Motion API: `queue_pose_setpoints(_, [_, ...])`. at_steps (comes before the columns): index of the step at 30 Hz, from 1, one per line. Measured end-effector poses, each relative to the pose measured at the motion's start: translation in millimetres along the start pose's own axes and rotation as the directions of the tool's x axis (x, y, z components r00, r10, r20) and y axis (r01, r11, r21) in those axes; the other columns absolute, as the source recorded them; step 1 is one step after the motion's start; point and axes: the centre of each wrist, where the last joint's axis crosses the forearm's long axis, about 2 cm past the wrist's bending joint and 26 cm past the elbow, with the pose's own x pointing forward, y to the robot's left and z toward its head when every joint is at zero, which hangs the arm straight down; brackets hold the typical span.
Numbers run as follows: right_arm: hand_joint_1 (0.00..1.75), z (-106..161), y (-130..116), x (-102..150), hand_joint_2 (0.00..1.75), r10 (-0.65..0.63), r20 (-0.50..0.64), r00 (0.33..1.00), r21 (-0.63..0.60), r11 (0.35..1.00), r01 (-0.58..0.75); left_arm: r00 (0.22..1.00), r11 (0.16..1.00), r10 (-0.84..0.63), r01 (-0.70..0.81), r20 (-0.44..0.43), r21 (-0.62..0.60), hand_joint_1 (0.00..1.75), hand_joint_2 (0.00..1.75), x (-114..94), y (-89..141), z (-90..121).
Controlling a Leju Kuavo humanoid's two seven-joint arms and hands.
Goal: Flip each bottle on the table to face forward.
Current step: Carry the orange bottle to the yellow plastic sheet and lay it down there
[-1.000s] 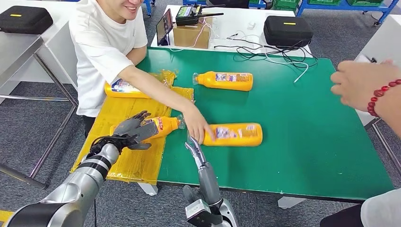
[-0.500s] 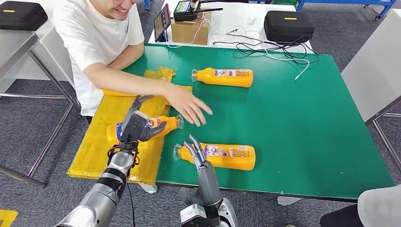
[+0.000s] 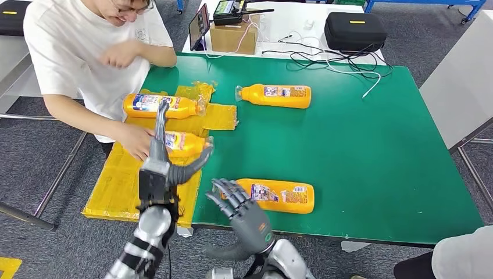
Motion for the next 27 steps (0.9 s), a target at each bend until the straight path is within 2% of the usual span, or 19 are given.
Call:
queue_pose_setpoints(6, [0.00, 27, -31, -58, 1.75, 0.282, -0.164, 0.945, 0.131, 0.956, -0.262, 0.994, 0.996, 0.046, -0.054, -0.096, -0.076, 0.00, 1.75, 11, -20, 71])
queue_pose_setpoints(10, [0.00, 41, -52, -88, 1.75, 0.376, -0.253, 0.891, 0.219, 0.920, -0.326, 0.995, 0.996, 0.014, -0.022, -0.095, -0.089, 0.00, 1.75, 16, -27, 99])
queue_pose_setpoints(15, [0.00, 37, -65, -109, 1.75, 0.417, -0.294, 0.860, 0.276, 0.899, -0.341, 0.996, 0.996, -0.021, 0.013, -0.082, -0.092, 0.00, 1.75, 18, -28, 106])
queue_pose_setpoints(24, [0.00, 19, -65, -123, 1.75, 0.400, -0.340, 0.851, 0.373, 0.888, -0.269, 0.997, 0.993, -0.020, 0.010, -0.080, -0.119, 0.00, 1.75, 20, -31, 103])
queue_pose_setpoints(25, [0.27, 16, -64, -125, 1.75, 0.395, -0.351, 0.849, 0.388, 0.887, -0.252, 0.997, 0.992, -0.017, 0.007, -0.080, -0.125, 0.00, 1.75, 20, -31, 102])
queue_pose_setpoints(27, [1.09, 8, -63, -128, 1.75, 0.389, -0.374, 0.842, 0.424, 0.879, -0.217, 0.996, 0.991, -0.010, -0.001, -0.085, -0.136, 0.00, 1.75, 21, -32, 101])
